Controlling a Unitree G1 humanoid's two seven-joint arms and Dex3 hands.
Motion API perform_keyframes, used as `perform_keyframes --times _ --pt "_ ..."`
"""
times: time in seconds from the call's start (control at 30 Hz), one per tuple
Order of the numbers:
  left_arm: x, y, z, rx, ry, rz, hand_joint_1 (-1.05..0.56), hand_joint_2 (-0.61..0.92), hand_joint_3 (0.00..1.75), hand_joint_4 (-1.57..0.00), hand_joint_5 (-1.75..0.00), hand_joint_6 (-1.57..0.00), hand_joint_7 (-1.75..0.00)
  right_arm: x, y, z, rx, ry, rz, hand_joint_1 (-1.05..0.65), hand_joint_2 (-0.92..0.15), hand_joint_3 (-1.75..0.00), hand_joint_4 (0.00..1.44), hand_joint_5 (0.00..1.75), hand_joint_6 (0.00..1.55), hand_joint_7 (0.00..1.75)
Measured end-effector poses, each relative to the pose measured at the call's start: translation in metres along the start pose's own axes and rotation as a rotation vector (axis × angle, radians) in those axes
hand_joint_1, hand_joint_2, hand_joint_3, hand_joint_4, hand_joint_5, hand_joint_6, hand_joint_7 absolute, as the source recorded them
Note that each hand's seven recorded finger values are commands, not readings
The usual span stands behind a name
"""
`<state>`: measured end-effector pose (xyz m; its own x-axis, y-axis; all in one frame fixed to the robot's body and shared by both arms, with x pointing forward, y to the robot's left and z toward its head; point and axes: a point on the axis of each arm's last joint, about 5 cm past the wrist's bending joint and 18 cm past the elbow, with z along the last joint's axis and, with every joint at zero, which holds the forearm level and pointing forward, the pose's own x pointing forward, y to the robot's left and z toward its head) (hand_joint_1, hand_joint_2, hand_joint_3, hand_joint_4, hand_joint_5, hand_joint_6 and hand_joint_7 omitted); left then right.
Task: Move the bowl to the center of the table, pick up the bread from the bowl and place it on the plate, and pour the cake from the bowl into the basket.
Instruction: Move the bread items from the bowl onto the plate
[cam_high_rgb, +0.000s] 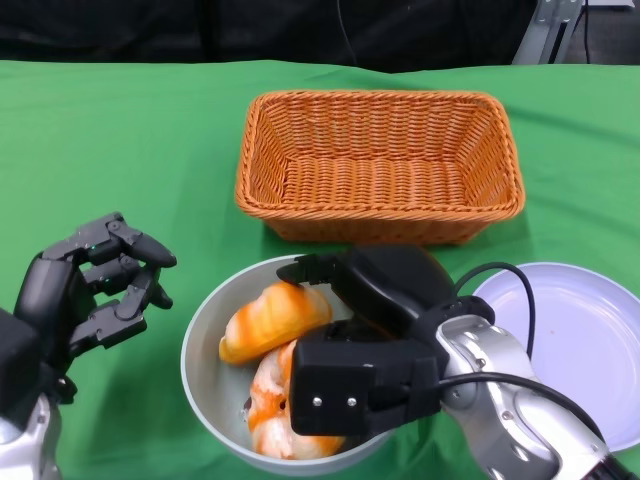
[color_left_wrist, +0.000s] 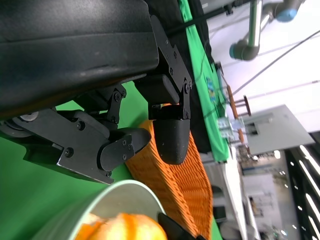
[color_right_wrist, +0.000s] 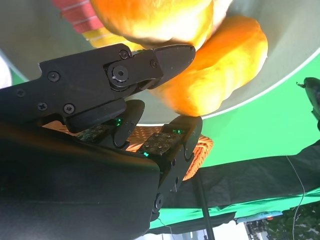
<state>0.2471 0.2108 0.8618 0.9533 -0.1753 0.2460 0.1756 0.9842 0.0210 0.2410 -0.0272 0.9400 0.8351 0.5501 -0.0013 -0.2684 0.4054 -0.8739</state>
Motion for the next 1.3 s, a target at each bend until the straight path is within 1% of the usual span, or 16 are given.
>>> perform_keyframes --times 0.1,0.27,0.4,0.53,0.73,0.93,1.0,1.13,1.27,1.3 --pt "0.001 0.005 0.002 -0.005 0.002 -0.023 -0.04 0.55 0.96 -0.84 -1.49 -0.84 -1.19 0.003 0.002 0.002 -0.002 -0.001 0.004 -0.76 -0.92 -0.06 0.71 0.25 0.62 0.01" --pt "0.001 0.007 0.002 -0.016 0.018 -0.031 -0.04 0.52 1.0 -0.84 -1.49 -0.85 -1.2 0.009 0.007 0.004 -0.021 -0.005 -0.008 -0.74 -0.92 -0.04 0.75 0.28 0.64 0.01" --pt "0.001 0.008 0.002 -0.019 0.02 -0.044 -0.05 0.53 0.99 -0.83 -1.5 -0.85 -1.21 0.015 0.012 0.01 -0.032 -0.009 -0.002 -0.75 -0.92 -0.04 0.74 0.29 0.65 0.01" --pt "0.001 0.009 0.003 -0.019 0.018 -0.049 -0.06 0.54 0.98 -0.83 -1.51 -0.84 -1.23 0.018 0.014 0.01 -0.048 0.005 -0.001 -0.74 -0.92 -0.04 0.73 0.3 0.64 0.01" --pt "0.002 0.009 0.004 -0.021 0.017 -0.05 -0.07 0.56 0.96 -0.83 -1.51 -0.83 -1.24 0.021 0.016 0.014 -0.061 -0.002 0.016 -0.72 -0.92 -0.04 0.7 0.29 0.62 0.0" --pt "0.002 0.01 0.004 -0.02 0.016 -0.051 -0.06 0.55 1.0 -0.83 -1.52 -0.82 -1.26 0.022 0.018 0.015 -0.075 -0.007 0.017 -0.72 -0.92 -0.03 0.7 0.29 0.65 0.01" --pt "0.002 0.01 0.004 -0.019 0.016 -0.05 -0.06 0.54 1.01 -0.82 -1.51 -0.81 -1.26 0.022 0.018 0.015 -0.081 -0.005 0.019 -0.73 -0.92 -0.03 0.72 0.3 0.66 0.02" --pt "0.0 0.01 0.002 -0.017 0.022 -0.047 -0.07 0.56 0.98 -0.81 -1.5 -0.81 -1.23 0.022 0.019 0.018 -0.133 -0.008 0.028 -0.73 -0.92 -0.02 0.74 0.31 0.69 0.03" --pt "0.0 0.011 0.002 -0.017 0.021 -0.029 -0.07 0.55 0.98 -0.81 -1.5 -0.81 -1.21 0.021 0.017 0.017 -0.153 -0.014 0.047 -0.64 -0.92 -0.02 0.81 0.35 0.72 0.04" --pt "0.0 0.011 0.002 -0.016 0.02 -0.025 -0.07 0.55 0.98 -0.81 -1.5 -0.82 -1.21 0.02 0.017 0.017 -0.159 -0.016 0.048 -0.61 -0.91 -0.01 0.84 0.37 0.75 0.05"
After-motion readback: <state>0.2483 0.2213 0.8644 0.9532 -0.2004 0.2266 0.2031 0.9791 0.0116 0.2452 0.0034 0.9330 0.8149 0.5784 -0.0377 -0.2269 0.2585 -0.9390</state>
